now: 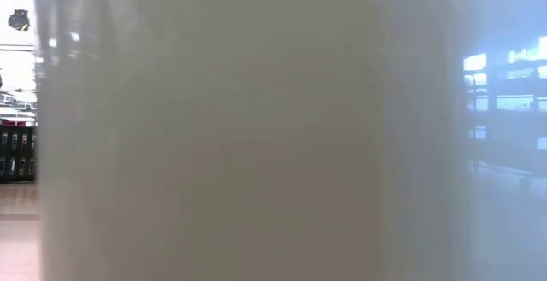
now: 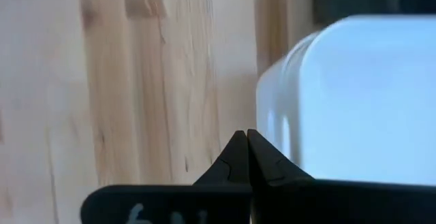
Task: Stack baskets on shelf by color
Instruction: Stack the top white bin on top of the white bin on the shelf, then stack the black bin on top of the left black bin on the shelf
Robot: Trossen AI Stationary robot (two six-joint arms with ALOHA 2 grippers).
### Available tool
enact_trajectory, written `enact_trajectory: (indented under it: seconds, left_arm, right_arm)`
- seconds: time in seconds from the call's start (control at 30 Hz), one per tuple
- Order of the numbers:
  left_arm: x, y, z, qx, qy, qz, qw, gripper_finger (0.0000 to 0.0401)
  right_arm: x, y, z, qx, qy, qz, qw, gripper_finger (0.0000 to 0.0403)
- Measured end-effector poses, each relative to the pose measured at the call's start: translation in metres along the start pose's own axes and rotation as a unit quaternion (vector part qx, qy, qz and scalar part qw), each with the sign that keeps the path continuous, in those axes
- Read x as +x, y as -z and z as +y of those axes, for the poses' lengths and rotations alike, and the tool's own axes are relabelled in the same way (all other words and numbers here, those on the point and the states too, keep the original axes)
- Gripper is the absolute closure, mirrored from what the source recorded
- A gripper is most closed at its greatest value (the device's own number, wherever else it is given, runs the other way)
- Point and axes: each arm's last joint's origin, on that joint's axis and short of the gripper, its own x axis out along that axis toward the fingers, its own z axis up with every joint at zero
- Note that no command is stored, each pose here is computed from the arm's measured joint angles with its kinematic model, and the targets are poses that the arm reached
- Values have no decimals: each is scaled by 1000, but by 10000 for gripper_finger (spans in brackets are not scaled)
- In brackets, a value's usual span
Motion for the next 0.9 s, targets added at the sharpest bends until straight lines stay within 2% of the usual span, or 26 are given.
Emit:
enact_trajectory:
  seconds: [0.3,0.53,0.7,0.83,0.9]
  left_arm:
    - [0,-1,0,-3,-2,-7,1000,243]
    - [0,-1,0,-4,-2,-5,1000,243]
    - [0,0,0,-37,-4,-5,999,244]
    - [2,-1,-2,-67,-12,-4,998,244]
    - [5,-2,-4,-72,-16,1,997,244]
  right_arm:
    - [-35,0,6,8,5,-38,999,403]
    - [-42,13,19,8,40,25,999,403]
    - [-54,28,32,14,84,86,993,403]
    - [-77,37,45,20,123,89,988,403]
    - [-98,45,49,31,139,79,987,403]
